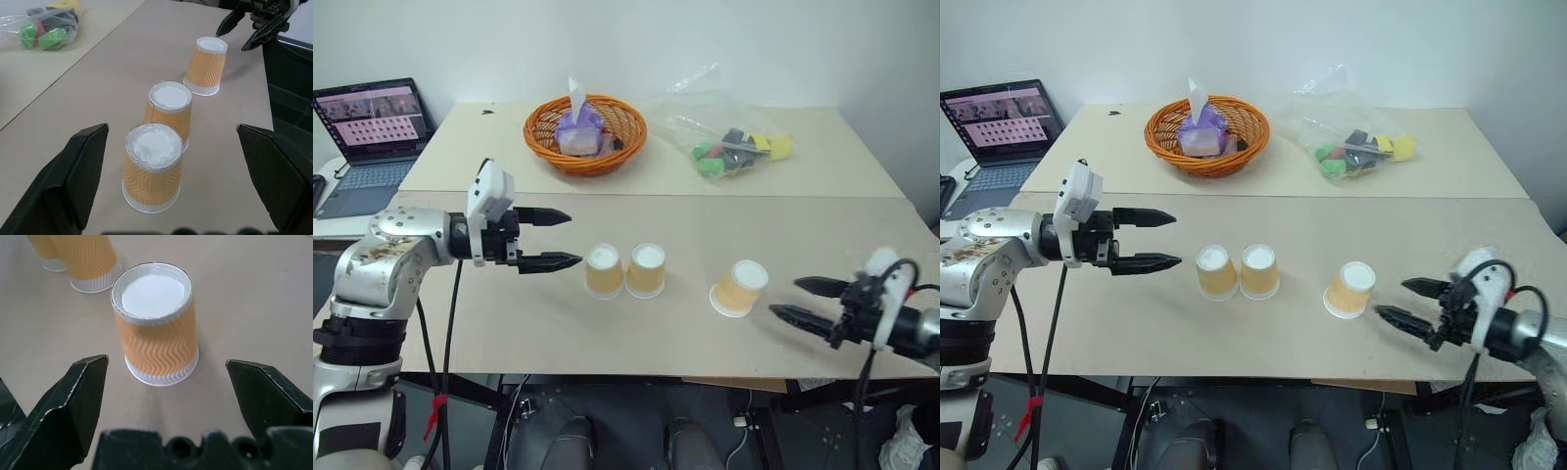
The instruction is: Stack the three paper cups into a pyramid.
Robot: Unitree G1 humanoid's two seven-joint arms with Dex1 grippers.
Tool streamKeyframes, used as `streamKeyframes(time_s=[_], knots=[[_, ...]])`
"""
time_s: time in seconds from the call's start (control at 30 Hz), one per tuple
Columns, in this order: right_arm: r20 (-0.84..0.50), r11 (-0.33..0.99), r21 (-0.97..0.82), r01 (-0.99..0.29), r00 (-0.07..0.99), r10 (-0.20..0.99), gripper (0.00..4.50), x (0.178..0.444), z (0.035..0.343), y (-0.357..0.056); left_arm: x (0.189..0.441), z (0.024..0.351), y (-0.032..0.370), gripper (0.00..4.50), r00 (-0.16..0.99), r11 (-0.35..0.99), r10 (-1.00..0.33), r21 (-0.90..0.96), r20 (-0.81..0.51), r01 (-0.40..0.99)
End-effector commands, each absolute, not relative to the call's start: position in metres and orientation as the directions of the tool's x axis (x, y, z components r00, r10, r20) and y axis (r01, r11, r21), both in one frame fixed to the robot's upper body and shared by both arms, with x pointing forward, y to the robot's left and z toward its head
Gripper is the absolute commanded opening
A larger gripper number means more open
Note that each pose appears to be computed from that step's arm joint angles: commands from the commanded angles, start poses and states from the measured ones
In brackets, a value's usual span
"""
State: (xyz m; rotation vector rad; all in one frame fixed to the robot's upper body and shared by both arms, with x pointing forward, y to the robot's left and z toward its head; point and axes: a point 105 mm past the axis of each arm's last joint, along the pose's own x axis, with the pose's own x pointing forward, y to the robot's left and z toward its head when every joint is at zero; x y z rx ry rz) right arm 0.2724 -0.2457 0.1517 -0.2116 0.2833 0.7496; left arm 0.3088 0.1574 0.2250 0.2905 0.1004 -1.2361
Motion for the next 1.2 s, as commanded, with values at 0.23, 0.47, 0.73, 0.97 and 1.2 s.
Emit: streamKeyframes(time_s=[0.23, 0.47, 0.73, 0.97, 1.2], knots=[[-0.265, 0.666, -0.165, -0.728, 0.683, 0.681, 4.50, 0.291, 0.176, -0.231, 0.306, 0.239, 0.156, 4.47, 0.342, 0.300, -0.917, 0.211, -0.206, 0.930], [-0.278, 0.605, -0.138, -0.784, 0.617, 0.736, 4.50, 0.288, 0.173, -0.215, 0.308, 0.241, 0.155, 4.47, 0.355, 0.315, -0.915, 0.214, -0.192, 0.925], [-0.263, 0.573, -0.128, -0.809, 0.585, 0.767, 4.50, 0.300, 0.168, -0.196, 0.310, 0.241, 0.155, 4.47, 0.366, 0.326, -0.912, 0.217, -0.185, 0.920], [-0.254, 0.566, -0.133, -0.813, 0.580, 0.774, 4.50, 0.311, 0.170, -0.190, 0.309, 0.241, 0.155, 4.47, 0.368, 0.327, -0.911, 0.218, -0.186, 0.920], [-0.250, 0.563, -0.138, -0.815, 0.578, 0.777, 3.83, 0.311, 0.172, -0.191, 0.309, 0.240, 0.156, 4.50, 0.377, 0.335, -0.908, 0.221, -0.185, 0.916]])
